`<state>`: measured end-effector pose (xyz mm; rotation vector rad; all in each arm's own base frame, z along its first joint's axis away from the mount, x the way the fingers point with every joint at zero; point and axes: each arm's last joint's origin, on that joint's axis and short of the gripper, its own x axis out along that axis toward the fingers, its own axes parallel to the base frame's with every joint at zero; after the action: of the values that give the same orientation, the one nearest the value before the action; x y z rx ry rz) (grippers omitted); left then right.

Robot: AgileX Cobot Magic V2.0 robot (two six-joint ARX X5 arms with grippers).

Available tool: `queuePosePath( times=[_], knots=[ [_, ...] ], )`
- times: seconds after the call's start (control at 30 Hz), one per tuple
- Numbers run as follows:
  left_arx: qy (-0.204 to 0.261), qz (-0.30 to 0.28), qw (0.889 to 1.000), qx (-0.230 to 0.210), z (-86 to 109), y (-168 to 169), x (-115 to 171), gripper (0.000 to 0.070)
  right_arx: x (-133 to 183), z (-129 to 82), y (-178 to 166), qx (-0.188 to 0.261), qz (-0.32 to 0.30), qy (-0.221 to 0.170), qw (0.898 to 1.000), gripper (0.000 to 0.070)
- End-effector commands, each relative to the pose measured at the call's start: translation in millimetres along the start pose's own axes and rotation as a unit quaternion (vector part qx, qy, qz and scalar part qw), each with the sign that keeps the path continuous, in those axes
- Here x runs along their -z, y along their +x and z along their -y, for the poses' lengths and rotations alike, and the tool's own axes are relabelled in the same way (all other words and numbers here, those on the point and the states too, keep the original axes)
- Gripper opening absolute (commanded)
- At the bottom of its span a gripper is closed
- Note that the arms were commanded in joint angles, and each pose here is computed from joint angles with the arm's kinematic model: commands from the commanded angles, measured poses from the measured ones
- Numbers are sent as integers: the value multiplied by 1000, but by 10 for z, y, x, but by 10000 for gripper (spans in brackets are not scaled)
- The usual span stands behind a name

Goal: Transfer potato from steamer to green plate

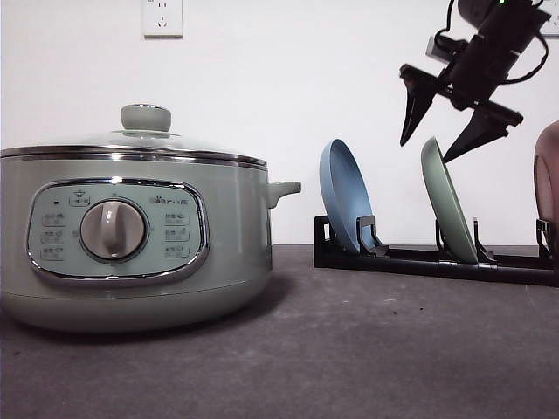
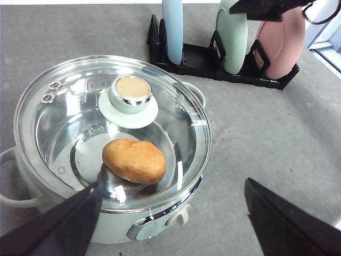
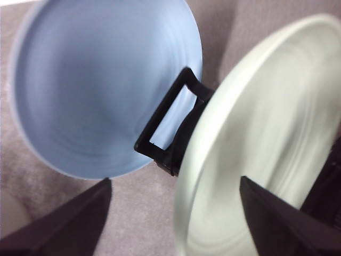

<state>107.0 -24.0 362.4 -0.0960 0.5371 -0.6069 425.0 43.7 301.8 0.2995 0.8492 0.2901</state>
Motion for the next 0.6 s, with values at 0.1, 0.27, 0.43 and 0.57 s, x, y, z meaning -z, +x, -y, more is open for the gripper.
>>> queuePosePath(
  times=[0.1, 0.27, 0.43, 0.57],
  knots=[
    [10, 13, 1000, 3, 22, -35, -61, 546, -48, -17, 56, 8, 11, 0, 1000, 212],
    [10, 13, 1000, 3, 22, -35, -61, 546, -51, -19, 54, 8, 13, 0, 1000, 70],
    [11, 13, 1000, 3, 22, -35, -61, 546, -59, -25, 42, 6, 15, -1, 1000, 2],
    [11, 13, 1000, 3, 22, -35, -61, 546, -81, -55, -30, 3, 22, -3, 1000, 2]
  ],
)
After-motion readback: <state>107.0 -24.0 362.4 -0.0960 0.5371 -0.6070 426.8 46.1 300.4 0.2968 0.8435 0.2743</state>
